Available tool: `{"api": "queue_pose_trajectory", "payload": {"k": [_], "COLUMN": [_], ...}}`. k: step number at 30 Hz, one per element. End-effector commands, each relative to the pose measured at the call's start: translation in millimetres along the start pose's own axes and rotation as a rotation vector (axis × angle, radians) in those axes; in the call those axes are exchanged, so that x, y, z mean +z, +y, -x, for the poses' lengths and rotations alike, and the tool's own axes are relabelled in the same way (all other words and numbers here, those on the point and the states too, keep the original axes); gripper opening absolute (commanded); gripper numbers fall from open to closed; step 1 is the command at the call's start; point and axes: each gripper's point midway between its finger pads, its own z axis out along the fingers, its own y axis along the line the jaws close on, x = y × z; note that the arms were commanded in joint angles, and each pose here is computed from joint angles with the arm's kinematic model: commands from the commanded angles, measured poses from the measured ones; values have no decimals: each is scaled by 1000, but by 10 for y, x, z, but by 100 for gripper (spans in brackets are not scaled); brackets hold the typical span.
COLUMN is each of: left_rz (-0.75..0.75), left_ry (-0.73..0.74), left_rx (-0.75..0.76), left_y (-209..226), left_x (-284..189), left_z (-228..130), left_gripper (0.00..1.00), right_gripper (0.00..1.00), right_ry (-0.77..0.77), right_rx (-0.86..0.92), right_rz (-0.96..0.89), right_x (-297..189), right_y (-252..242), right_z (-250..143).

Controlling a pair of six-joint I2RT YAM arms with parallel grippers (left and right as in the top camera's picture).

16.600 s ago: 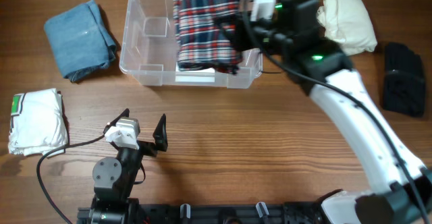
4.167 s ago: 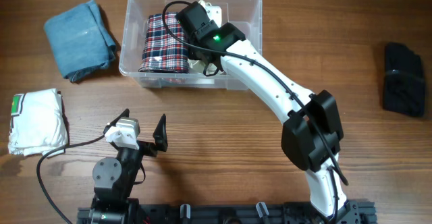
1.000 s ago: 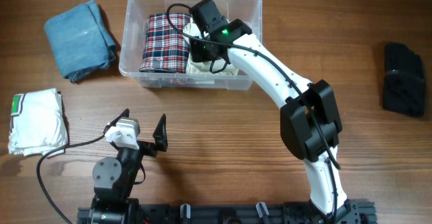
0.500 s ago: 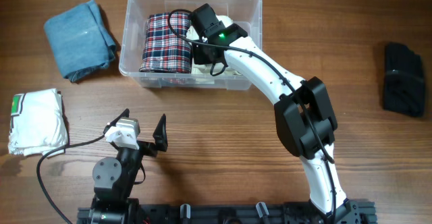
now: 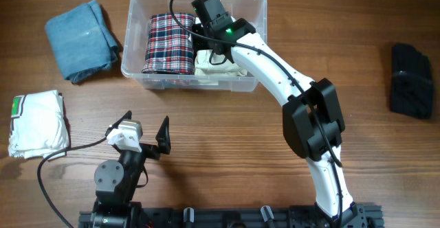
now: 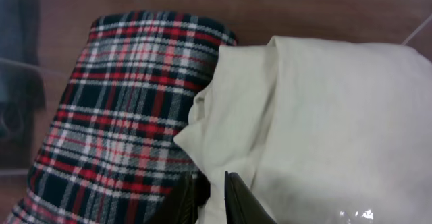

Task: Pack container
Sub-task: 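Release and tuck the cream cloth into the bin with the right gripper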

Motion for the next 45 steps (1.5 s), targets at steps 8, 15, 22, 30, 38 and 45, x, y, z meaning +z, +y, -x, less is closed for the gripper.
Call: {"api": "queue_pose_trajectory", "payload": {"k": [8, 15, 22, 30, 38, 45], "left_rz": [-1, -1, -1, -1, -1, -1], "left_ry": [5, 5, 5, 5, 5, 5], "left_rx": [-1, -1, -1, -1, -1, -1], "left_y": [-2, -2, -2, -2, -2, -2], "left_x": [3, 3, 3, 3, 3, 3], "left_z": [-28, -28, -28, -28, -28, -28], "left_gripper": [100, 100, 100, 100, 100, 100], "right_gripper": [16, 17, 17, 16, 16, 16], "right_ry": [-62, -69, -135, 242, 328, 424], "right_rx": [-60, -61, -166, -201, -194, -183], "right_rz": [-50, -53, -111, -10, 3, 11], "right_x": [299, 344, -875, -885, -565, -233], "right_y": [-116, -135, -135, -129, -154, -206], "right_z": [72, 81, 495, -390, -645, -943]}}
